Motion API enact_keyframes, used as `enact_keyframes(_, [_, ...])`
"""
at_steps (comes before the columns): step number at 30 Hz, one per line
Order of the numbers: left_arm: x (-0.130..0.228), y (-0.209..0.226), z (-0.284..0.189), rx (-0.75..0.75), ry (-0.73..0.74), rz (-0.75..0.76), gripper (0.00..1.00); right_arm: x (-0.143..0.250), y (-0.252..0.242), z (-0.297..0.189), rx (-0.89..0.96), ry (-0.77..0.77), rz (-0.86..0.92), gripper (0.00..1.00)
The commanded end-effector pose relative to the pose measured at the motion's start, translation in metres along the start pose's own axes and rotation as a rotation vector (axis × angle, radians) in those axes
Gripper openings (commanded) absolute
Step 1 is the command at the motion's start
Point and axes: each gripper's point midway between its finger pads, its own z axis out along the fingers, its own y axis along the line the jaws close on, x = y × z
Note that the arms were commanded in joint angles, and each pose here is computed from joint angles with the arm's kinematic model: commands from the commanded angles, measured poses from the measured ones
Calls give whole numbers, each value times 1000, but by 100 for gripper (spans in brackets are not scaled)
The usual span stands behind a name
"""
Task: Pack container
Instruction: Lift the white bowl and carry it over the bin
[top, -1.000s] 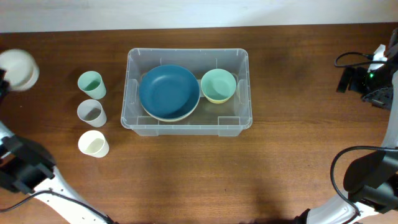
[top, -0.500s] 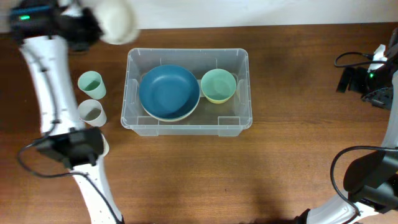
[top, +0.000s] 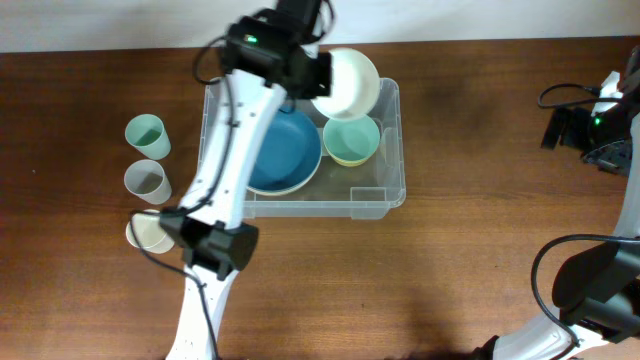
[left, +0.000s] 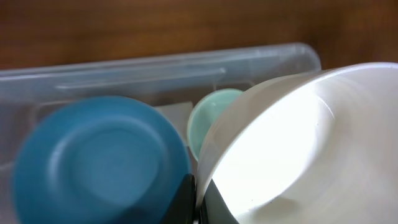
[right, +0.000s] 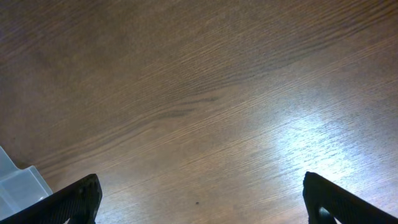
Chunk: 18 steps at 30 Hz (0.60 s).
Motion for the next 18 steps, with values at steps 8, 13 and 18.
enact_keyframes(8, [50, -1, 108, -11, 248, -13, 1, 1, -1, 2, -2, 7, 10, 99])
enact_keyframes(13, [64, -6, 127, 28, 311, -24, 1, 1, -1, 2, -2, 7, 10, 99])
enact_keyframes(18, [67, -8, 131, 37, 324, -25, 1, 1, -1, 2, -2, 7, 10, 99])
